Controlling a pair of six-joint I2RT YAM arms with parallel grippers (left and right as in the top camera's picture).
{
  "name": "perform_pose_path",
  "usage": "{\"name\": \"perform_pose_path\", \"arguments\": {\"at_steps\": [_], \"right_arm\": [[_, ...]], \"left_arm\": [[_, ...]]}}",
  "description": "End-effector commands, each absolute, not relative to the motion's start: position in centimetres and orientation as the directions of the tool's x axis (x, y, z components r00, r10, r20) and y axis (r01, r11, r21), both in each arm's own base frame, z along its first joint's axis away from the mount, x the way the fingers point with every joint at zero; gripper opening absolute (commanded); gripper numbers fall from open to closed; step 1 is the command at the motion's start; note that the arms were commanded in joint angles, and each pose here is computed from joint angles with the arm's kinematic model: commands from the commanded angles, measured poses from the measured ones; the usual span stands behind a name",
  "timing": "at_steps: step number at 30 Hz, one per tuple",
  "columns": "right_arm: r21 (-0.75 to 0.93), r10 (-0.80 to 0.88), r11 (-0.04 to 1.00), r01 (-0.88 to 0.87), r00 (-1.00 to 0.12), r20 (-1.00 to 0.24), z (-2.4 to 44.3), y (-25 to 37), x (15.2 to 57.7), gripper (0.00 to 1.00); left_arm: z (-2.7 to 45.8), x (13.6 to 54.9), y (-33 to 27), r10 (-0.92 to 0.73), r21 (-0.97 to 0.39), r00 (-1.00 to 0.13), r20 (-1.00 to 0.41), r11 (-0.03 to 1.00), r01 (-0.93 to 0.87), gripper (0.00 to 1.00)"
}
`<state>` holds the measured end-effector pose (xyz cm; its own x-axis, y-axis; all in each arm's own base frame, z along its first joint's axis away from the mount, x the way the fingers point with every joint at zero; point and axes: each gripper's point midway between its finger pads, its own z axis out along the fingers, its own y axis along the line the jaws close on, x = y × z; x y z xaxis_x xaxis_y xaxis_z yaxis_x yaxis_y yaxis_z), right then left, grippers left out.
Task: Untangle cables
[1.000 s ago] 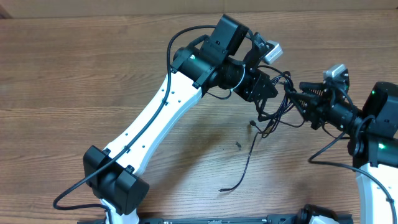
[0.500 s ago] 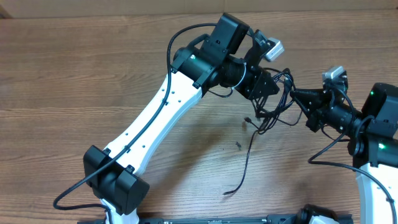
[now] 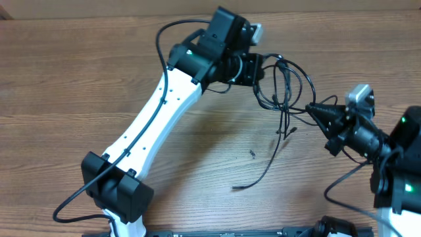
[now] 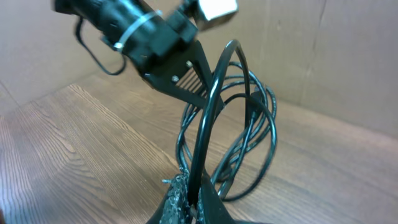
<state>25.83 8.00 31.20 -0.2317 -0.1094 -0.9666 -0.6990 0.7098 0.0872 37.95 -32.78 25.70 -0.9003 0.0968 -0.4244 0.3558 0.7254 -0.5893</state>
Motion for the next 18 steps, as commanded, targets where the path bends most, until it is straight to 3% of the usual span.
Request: {"name": "perform_pose_path", "arguments": {"at_steps": [1,6,12,18], "right_arm": [[0.03,-0.122,0.693,-0.72,-0.159,-0.98,33.1,8.7,24.3,0.04],[0.024,-0.134,0.759,-0.651,-0.193,-0.972,32.6,7.7,24.4,0.06],[0.039,-0.131,0.827,-0.56,-0.261,-0.956,31.4,6.2,25.2,0.39],[0.011,-0.143,0.826,-0.563,-0.229,-0.963,31.9,6.1,25.4,0.43]], "left_arm": [[25.2,40.0,-30.1,-0.051,-0.586,-0.927,-0.371,0.788,0.191,0.04],[24.6,40.2,-28.4,-0.088,-0.587,-0.942,-0.323,0.799,0.127,0.04],[25.1,39.6,-28.8,0.017,-0.604,-0.935,-0.354,0.759,0.243,0.04],[25.8,38.2,-30.4,0.171,-0.6,-0.886,-0.431,0.679,0.423,0.04]]}}
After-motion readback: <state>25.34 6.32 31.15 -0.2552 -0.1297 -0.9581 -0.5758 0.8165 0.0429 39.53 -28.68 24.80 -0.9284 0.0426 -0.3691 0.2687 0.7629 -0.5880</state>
